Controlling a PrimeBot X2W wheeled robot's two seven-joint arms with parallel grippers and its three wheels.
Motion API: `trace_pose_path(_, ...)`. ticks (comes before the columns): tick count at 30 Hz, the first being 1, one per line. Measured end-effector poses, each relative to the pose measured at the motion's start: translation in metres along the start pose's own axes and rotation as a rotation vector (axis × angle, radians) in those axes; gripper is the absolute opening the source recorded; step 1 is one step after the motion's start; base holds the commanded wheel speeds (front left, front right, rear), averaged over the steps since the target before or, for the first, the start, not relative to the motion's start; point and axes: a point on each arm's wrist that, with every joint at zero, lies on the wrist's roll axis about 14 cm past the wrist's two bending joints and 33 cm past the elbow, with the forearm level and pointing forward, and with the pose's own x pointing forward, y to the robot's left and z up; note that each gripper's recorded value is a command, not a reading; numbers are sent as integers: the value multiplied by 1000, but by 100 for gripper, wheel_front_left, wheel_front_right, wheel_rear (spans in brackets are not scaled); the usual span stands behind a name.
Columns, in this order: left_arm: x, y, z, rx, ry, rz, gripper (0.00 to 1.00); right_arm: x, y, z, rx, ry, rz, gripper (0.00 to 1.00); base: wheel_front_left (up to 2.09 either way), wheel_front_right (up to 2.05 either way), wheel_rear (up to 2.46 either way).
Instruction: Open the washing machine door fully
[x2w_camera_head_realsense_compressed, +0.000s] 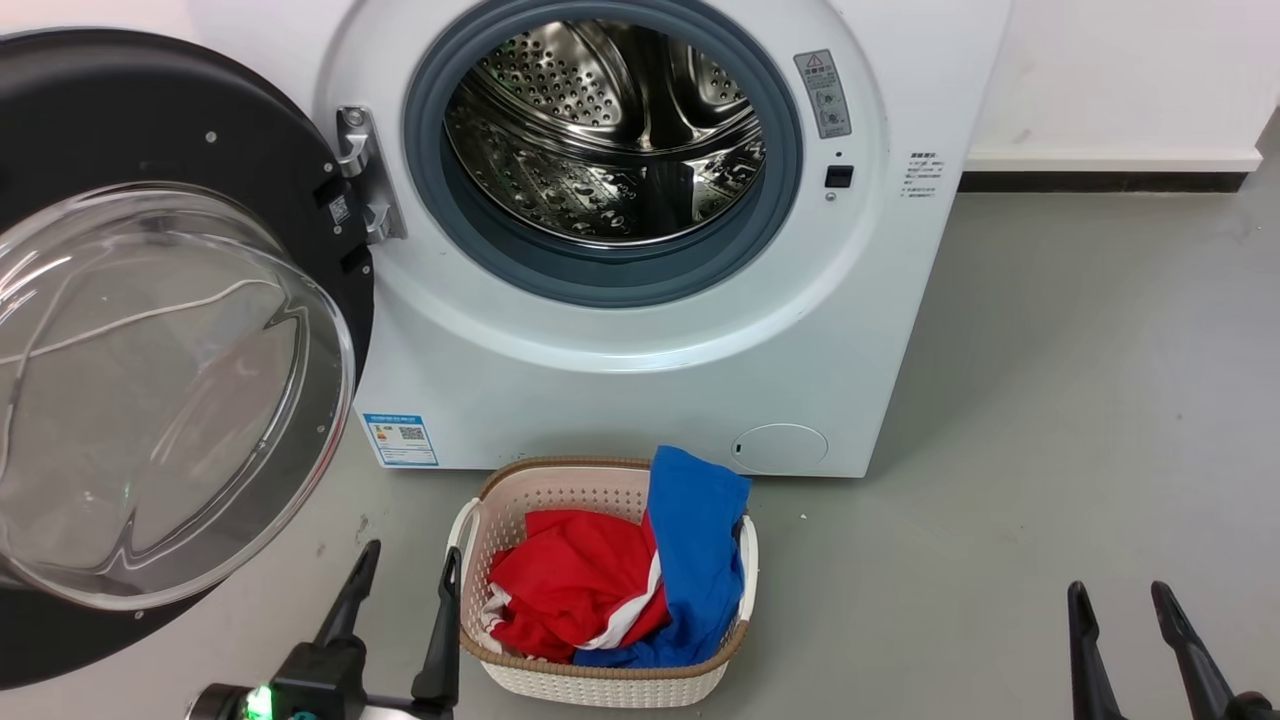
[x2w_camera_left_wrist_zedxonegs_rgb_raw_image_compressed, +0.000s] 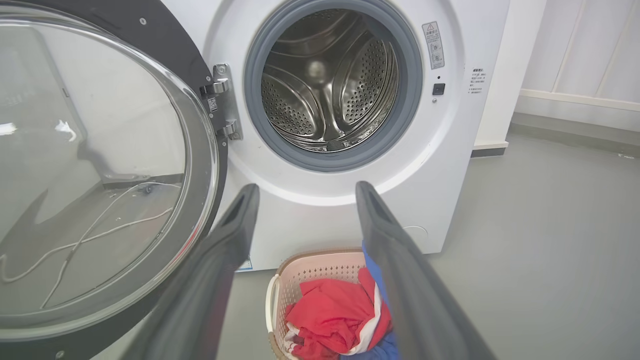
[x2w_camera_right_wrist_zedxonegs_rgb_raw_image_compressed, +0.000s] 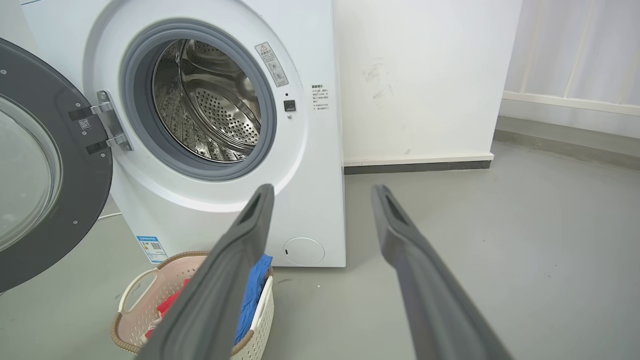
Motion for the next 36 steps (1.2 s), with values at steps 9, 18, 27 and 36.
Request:
trace_pose_path(9, -3, 0, -7, -16, 22, 13, 100, -1, 1, -1, 4, 5, 3, 100, 0, 0, 0)
trace_pose_path(18, -14, 2, -31, -21, 103, 31, 0, -5, 2, -18, 12, 60, 2, 0, 0, 0, 0)
trace_pose_path(27, -13, 11, -40, -196, 144, 92, 0, -1, -2, -25, 190, 82, -42, 0, 0, 0, 0)
trace_pose_path(36, -7, 19, -41, -362, 150, 139, 0, 9, -5, -25, 351, 80, -70, 0, 0, 0, 0)
